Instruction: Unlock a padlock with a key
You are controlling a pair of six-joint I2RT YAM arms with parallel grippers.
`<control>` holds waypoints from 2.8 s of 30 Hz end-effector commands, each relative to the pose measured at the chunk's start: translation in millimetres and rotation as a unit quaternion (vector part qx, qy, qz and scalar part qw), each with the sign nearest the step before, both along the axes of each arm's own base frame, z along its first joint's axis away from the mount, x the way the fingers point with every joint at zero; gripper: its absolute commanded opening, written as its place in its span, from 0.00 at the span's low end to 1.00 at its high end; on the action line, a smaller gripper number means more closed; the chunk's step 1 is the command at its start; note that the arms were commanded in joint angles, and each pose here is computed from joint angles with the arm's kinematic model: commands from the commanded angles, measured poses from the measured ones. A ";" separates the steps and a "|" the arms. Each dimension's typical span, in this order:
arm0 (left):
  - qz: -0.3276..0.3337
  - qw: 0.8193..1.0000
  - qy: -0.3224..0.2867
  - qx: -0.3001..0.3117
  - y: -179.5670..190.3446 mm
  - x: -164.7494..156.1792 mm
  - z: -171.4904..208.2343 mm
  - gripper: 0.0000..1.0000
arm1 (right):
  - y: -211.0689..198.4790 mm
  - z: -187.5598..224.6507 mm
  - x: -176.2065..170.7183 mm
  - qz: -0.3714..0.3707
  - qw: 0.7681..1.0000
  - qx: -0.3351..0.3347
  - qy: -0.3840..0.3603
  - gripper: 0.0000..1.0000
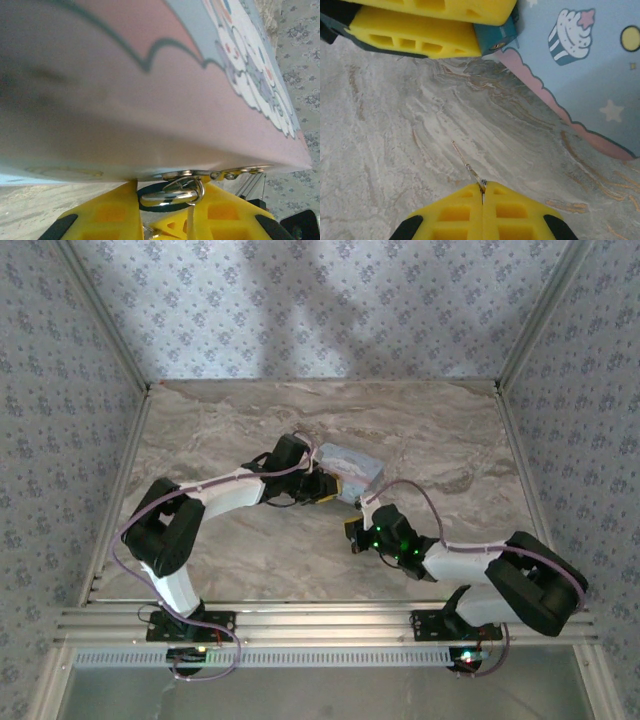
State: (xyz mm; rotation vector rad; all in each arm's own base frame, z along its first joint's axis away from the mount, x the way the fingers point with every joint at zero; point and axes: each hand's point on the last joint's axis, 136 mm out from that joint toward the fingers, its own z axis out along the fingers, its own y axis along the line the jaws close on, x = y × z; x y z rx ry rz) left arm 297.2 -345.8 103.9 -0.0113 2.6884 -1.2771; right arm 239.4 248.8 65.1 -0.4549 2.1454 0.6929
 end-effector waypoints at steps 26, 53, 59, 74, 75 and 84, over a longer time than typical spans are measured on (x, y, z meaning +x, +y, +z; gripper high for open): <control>0.016 0.999 0.001 -0.035 -4.3 -1.3 9.6 0.08 | -7.2 33.8 40.3 -0.089 0.994 0.024 -0.055 0.00; 0.025 0.999 0.002 -0.039 -7.5 -1.5 9.8 0.08 | -10.0 16.4 48.4 -0.111 0.993 0.001 -0.031 0.00; 0.023 0.999 0.002 -0.038 -8.2 -2.1 9.5 0.08 | -9.5 17.0 49.2 -0.112 0.993 0.004 -0.032 0.00; 0.022 0.999 0.000 -0.037 -9.6 -3.4 10.7 0.08 | -4.8 18.9 49.4 -0.100 0.994 0.015 -0.036 0.00; 0.023 0.999 0.000 -0.037 -9.4 -3.4 10.7 0.08 | -4.6 18.7 49.5 -0.100 0.994 0.015 -0.036 0.00; 0.024 0.999 -0.001 -0.037 -9.4 -2.7 10.8 0.08 | -0.7 16.8 48.1 -0.088 0.995 0.013 -0.033 0.00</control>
